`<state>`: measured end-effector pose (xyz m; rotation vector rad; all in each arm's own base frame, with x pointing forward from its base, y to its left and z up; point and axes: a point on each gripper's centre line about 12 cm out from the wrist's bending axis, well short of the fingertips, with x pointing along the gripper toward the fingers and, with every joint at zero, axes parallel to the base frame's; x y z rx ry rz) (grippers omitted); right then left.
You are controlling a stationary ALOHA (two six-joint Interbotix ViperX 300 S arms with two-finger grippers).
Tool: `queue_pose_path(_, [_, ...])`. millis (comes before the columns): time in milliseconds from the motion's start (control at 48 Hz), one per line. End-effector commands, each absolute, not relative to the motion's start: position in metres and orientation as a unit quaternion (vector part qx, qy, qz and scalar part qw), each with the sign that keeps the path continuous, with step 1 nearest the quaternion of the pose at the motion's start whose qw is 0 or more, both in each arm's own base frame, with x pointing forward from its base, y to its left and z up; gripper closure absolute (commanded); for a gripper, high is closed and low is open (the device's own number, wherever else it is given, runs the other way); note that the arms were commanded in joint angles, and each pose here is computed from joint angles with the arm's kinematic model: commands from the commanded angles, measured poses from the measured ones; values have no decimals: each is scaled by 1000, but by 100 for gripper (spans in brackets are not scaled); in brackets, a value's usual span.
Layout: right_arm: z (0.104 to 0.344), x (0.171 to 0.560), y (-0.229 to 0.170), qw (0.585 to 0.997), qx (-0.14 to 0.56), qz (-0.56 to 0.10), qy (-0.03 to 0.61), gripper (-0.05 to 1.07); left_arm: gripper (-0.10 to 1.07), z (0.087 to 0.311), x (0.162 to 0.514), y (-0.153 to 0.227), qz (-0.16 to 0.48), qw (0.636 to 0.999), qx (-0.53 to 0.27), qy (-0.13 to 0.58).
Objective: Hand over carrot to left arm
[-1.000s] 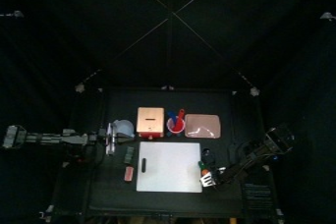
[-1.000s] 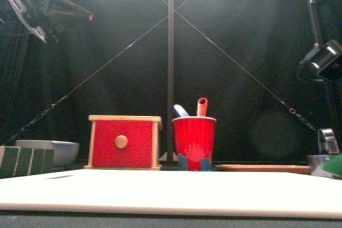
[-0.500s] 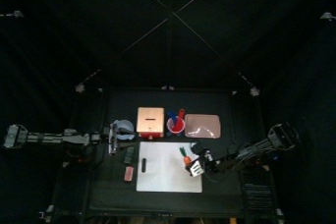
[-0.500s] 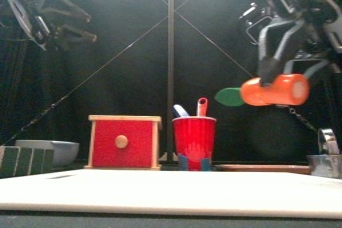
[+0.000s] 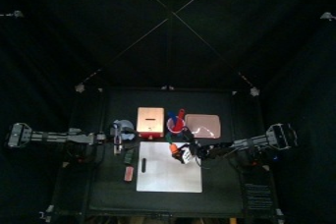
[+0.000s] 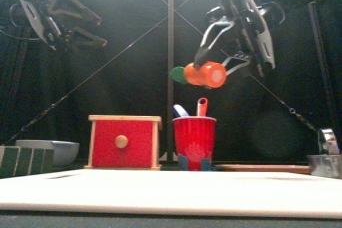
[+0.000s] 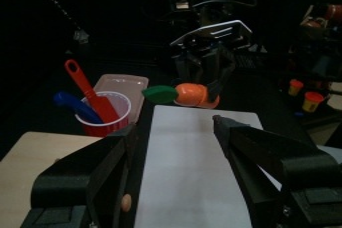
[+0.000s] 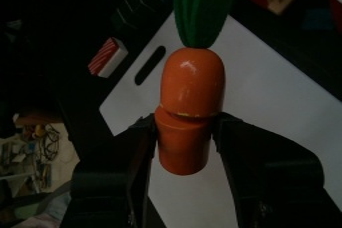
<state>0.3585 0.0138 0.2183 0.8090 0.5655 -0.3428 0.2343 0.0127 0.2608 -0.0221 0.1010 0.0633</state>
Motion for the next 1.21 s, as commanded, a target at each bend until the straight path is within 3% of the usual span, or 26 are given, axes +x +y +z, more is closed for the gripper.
queue_pose_path(0, [235, 371, 9, 876, 392, -139, 242, 43, 3, 273, 241, 12, 24, 999, 11, 39])
queue_pose_path(729, [238, 447, -15, 912, 349, -77, 204, 43, 3, 264, 246, 34, 61, 994, 42, 75])
queue_pose_path(1000, [238, 448, -16, 912, 347, -80, 204, 43, 3, 268, 248, 49, 134, 970, -196, 54])
queue_pose_path(1188, [241, 449, -18, 915, 342, -77, 200, 43, 3, 255, 244, 51, 153, 954, -248, 63])
